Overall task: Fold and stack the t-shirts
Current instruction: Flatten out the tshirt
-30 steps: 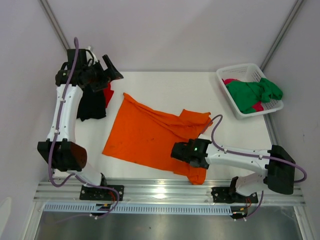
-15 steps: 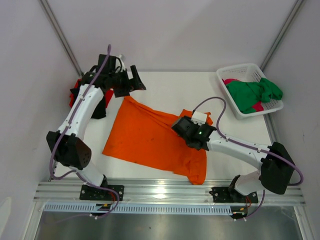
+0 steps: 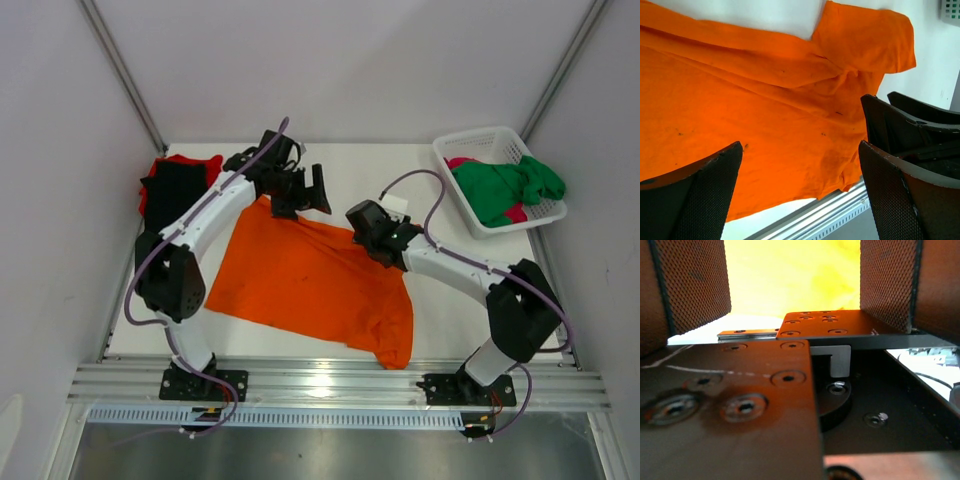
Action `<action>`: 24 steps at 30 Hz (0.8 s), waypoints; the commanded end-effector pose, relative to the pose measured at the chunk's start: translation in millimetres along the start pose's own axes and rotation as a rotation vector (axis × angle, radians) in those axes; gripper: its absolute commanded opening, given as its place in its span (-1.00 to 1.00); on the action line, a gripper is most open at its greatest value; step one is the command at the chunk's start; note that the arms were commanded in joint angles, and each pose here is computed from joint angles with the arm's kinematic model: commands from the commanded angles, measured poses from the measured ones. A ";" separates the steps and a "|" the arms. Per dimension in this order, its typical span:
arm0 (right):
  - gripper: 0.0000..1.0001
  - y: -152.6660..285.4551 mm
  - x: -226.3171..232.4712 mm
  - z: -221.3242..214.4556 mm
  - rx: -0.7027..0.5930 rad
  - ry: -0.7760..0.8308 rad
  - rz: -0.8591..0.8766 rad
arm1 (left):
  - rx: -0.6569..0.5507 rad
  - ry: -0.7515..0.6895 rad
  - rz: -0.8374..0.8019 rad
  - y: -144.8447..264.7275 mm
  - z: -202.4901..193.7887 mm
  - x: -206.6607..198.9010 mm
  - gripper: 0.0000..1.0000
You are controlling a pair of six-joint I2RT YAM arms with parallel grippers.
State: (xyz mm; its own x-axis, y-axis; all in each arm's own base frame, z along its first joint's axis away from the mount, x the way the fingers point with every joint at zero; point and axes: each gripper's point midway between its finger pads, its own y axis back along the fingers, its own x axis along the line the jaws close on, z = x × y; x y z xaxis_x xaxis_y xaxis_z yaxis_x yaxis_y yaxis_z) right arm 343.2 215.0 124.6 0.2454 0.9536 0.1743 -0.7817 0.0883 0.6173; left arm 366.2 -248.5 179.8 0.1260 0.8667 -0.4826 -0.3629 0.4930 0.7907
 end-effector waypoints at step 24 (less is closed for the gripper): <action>0.31 -66.5 -88.1 71.6 0.014 -0.352 -0.435 | -0.071 0.021 0.119 29.9 -28.1 28.6 0.99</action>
State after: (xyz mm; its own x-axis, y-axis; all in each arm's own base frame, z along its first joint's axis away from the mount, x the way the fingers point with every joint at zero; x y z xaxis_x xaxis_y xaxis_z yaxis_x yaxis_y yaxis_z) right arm 411.6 115.6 99.3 0.7025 0.7065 0.0854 -0.5307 0.4401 0.7243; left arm 334.8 -210.8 169.4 0.0559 0.9214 -0.3845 -0.4119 0.3721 0.8318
